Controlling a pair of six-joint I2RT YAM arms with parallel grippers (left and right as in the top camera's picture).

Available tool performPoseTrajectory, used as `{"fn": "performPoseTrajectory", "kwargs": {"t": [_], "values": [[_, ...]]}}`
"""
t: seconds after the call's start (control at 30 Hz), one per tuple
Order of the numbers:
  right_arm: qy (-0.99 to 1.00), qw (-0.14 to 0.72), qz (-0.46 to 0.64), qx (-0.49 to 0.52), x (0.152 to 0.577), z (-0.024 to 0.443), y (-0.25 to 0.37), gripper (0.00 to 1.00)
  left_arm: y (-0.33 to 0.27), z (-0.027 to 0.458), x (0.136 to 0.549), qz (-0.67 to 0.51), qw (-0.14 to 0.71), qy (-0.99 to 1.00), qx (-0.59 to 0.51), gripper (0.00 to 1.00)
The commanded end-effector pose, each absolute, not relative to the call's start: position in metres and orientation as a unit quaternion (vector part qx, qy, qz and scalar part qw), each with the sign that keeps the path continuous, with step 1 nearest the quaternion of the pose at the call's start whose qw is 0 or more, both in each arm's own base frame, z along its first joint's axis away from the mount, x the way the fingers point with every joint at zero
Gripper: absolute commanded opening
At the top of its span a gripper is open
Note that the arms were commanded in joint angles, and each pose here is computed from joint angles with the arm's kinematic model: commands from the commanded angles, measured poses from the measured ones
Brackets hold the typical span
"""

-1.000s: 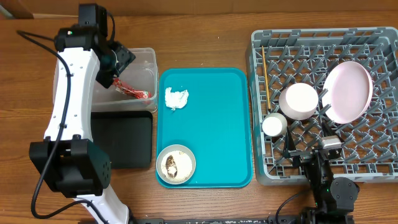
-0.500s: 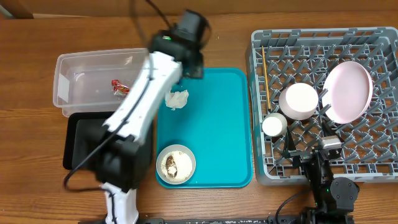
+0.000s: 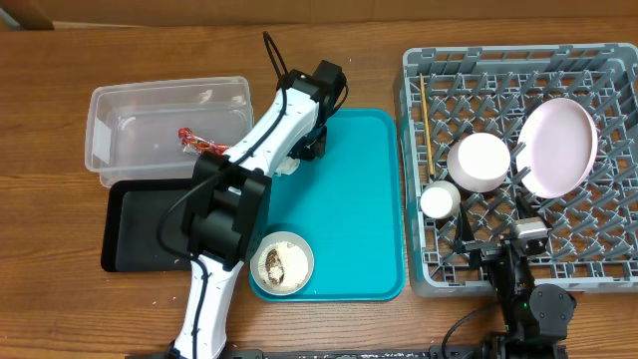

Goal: Sort waste into correct bins and load items into the dishwasher
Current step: 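Carry the white tissue with the left gripper into the clear bin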

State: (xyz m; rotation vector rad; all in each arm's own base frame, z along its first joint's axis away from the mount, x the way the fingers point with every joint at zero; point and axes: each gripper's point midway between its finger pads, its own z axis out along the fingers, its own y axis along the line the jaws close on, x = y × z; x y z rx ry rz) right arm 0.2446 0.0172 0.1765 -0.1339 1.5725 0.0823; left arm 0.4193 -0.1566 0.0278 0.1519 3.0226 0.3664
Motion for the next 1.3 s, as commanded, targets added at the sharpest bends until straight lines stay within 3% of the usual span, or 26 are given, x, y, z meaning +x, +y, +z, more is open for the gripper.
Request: {"fn": "performPoseTrajectory", "kwargs": {"t": [0.0, 0.13, 0.4, 0.53, 0.67, 0.77, 0.97, 1.07, 1.27], "values": [[0.707, 0.704, 0.041, -0.057, 0.245, 0.174, 0.017, 1.0, -0.16, 0.022, 0.409, 0.104, 0.016, 0.992, 0.064, 0.04], [0.707, 0.704, 0.041, -0.057, 0.245, 0.174, 0.017, 1.0, -0.157, 0.061, 0.413, 0.101, 0.033, 0.994, 0.038, 0.04], [0.707, 0.704, 0.041, -0.057, 0.245, 0.174, 0.017, 1.0, -0.112, 0.193, 0.438, 0.051, 0.164, 0.982, -0.075, 0.04], [0.707, 0.704, 0.041, -0.057, 0.245, 0.174, 0.017, 1.0, -0.059, 0.207, 0.447, 0.067, 0.181, 0.971, -0.142, 0.04], [0.707, 0.704, 0.041, -0.057, 0.245, 0.174, 0.017, 1.0, -0.015, 0.189, 0.457, 0.076, 0.166, 0.965, -0.19, 0.04], [0.707, 0.704, 0.041, -0.057, 0.245, 0.174, 0.017, 1.0, -0.004, 0.181, 0.462, 0.049, 0.154, 0.968, -0.19, 0.13], [0.706, 0.704, 0.041, -0.057, 0.245, 0.174, 0.017, 1.0, -0.013, 0.199, 0.446, 0.005, 0.14, 0.972, -0.189, 0.53], [0.706, 0.704, 0.041, -0.057, 0.245, 0.174, 0.017, 1.0, -0.026, 0.214, 0.429, 0.003, 0.134, 0.976, -0.174, 0.56], [0.706, 0.704, 0.041, -0.057, 0.245, 0.174, 0.017, 1.0, -0.075, 0.224, 0.382, 0.019, 0.088, 0.99, -0.105, 0.52]]}}
